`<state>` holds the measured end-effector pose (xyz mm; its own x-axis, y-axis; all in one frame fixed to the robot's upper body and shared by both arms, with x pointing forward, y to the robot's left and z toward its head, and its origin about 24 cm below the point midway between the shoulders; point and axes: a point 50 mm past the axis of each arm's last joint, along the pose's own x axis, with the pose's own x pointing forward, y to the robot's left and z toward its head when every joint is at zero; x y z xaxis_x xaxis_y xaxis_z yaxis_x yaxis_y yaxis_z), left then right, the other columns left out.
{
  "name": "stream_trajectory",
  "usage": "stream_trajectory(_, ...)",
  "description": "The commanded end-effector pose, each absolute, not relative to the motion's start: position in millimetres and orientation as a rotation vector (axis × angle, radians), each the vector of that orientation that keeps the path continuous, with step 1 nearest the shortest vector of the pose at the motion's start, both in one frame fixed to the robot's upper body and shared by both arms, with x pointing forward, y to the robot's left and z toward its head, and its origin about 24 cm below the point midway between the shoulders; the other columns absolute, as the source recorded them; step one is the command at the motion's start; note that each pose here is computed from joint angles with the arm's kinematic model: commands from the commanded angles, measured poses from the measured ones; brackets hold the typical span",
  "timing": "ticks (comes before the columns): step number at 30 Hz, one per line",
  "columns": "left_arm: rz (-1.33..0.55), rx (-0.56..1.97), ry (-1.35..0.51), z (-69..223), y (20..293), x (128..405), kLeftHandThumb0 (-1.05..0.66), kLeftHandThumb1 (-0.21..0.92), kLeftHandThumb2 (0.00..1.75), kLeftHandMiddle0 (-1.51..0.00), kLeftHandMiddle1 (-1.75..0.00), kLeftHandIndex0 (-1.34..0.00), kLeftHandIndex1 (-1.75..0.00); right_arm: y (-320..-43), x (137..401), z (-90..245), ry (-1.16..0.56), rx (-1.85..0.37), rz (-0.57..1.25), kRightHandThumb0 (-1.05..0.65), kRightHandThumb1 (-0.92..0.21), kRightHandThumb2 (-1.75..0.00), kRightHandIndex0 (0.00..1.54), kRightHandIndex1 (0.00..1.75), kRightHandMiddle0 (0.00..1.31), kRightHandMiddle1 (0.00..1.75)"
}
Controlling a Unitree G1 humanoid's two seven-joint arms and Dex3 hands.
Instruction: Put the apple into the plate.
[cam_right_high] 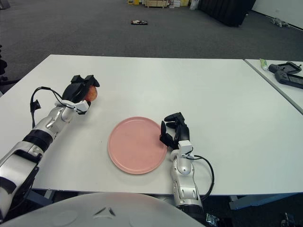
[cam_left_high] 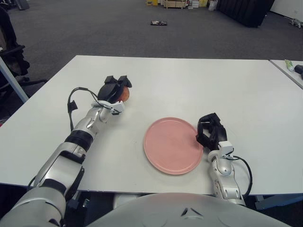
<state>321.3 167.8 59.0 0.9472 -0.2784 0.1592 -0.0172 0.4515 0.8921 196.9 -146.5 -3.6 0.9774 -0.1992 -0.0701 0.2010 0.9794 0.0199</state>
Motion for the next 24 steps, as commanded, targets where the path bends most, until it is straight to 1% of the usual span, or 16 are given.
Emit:
stream_trajectory(1, -0.149, 1.080, -0.348, 74.4, 167.0, 314.6, 0.00, -0.03, 1.64, -0.95, -1.53, -0.65, -1.75, -147.7, 198.4, -4.2, 0.070, 0.034, -0.210, -0.40, -0.62, -0.94, 0.55, 1.69, 0.38, 1.75)
stream_trajectory(12, -0.187, 1.056, -0.455, 91.1, 155.3, 301.6, 0.00, -0.03, 1.64, -0.95, -1.53, -0.65, -1.75, -147.6, 198.9, -3.8, 0.054, 0.027, -0.203, -0.39, -0.63, -0.93, 0.56, 1.68, 0.37, 1.75)
stream_trajectory(17, -0.255, 1.018, -0.571, 106.6, 136.4, 279.5, 0.00, -0.09, 1.70, -0.98, -1.53, -0.70, -1.75, -148.4, 199.4, -4.2, 0.056, 0.024, -0.203, -0.39, -0.63, -0.92, 0.57, 1.67, 0.37, 1.75)
stream_trajectory(21, -0.326, 0.985, -0.594, 112.6, 129.1, 266.4, 0.00, -0.11, 1.73, -0.99, -1.55, -0.72, -1.75, -148.6, 199.6, -4.3, 0.057, 0.035, -0.210, -0.39, -0.63, -0.92, 0.57, 1.67, 0.37, 1.75)
stream_trajectory(24, -0.396, 0.964, -0.591, 113.7, 123.7, 257.9, 0.00, -0.10, 1.73, -0.98, -1.55, -0.71, -1.75, -148.5, 199.7, -4.3, 0.057, 0.046, -0.213, -0.39, -0.63, -0.92, 0.58, 1.68, 0.37, 1.75)
